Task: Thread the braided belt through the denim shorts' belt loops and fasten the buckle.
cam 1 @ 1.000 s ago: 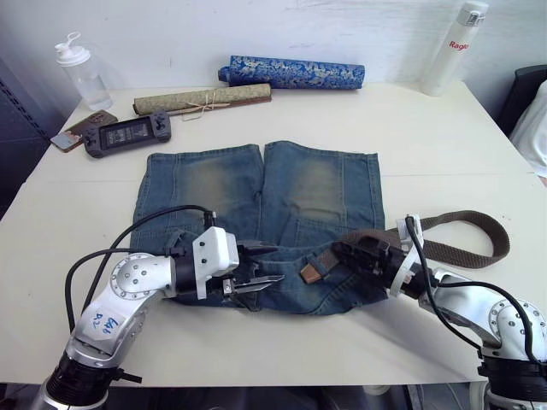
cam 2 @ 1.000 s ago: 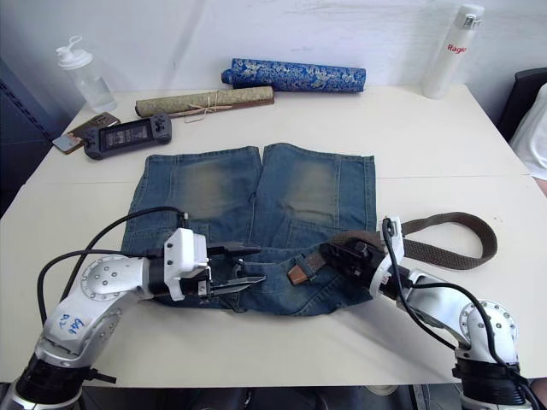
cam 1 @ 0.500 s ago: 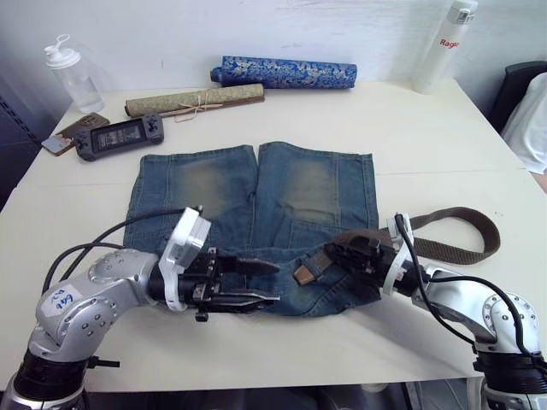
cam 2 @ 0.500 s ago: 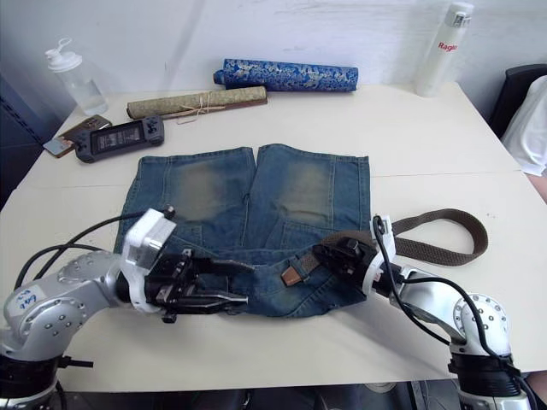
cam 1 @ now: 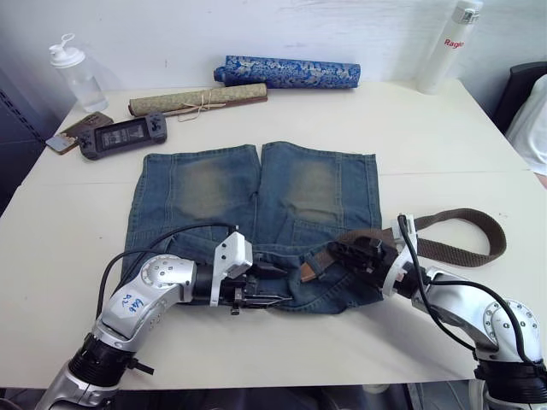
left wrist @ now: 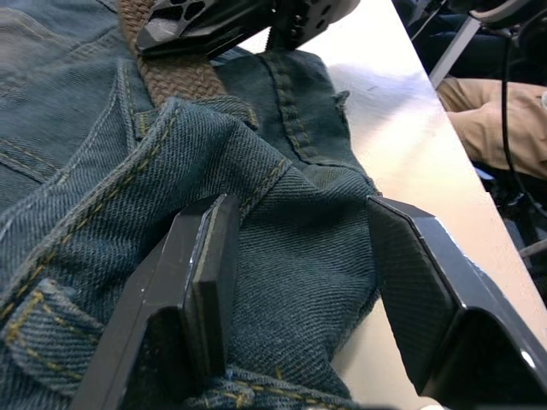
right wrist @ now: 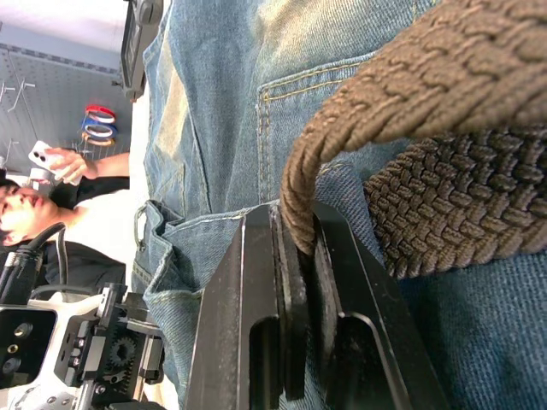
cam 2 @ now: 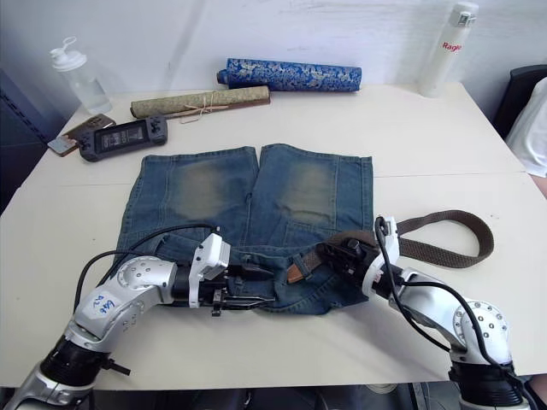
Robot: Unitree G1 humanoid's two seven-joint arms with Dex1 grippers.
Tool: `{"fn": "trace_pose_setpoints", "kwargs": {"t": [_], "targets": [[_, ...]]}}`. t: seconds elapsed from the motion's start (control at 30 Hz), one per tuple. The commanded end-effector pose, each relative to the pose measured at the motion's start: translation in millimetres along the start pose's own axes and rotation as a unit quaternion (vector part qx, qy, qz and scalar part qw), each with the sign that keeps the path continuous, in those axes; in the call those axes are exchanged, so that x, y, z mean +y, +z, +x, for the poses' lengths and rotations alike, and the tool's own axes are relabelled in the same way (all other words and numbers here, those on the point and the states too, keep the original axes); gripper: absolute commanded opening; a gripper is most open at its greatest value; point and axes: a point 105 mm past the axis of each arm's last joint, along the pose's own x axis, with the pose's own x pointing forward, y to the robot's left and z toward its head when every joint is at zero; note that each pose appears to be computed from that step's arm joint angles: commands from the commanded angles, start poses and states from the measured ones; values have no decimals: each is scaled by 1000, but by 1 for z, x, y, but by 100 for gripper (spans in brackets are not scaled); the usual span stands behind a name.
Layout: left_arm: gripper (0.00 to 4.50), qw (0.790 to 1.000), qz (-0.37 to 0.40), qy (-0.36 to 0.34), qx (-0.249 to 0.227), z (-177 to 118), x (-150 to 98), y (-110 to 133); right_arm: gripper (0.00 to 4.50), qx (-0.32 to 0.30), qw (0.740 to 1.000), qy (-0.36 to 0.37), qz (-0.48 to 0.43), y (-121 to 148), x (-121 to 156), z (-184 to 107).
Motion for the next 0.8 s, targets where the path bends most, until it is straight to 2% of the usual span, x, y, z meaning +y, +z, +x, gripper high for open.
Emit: {"fn": "trace_pose_setpoints", "kwargs": {"t": [0.03,0.2,0.47,0.63,0.8], "targets": [[263,998,-10,52,40,-4,20,-16,0,-10,1000,8,16,-3,4,-4],[263,994,-17,86,67,-14,29,-29,0,-54,998,4,33,14,-1,-12],[263,987,-17,132,91,-21,45,-39,0,-62,997,4,46,9,-3,-15],[263,982,-9,162,94,0,58,-37,0,-50,997,22,62,-7,8,-4],[263,978,-10,171,116,-4,58,-46,0,-78,993,22,82,0,8,-4]]}}
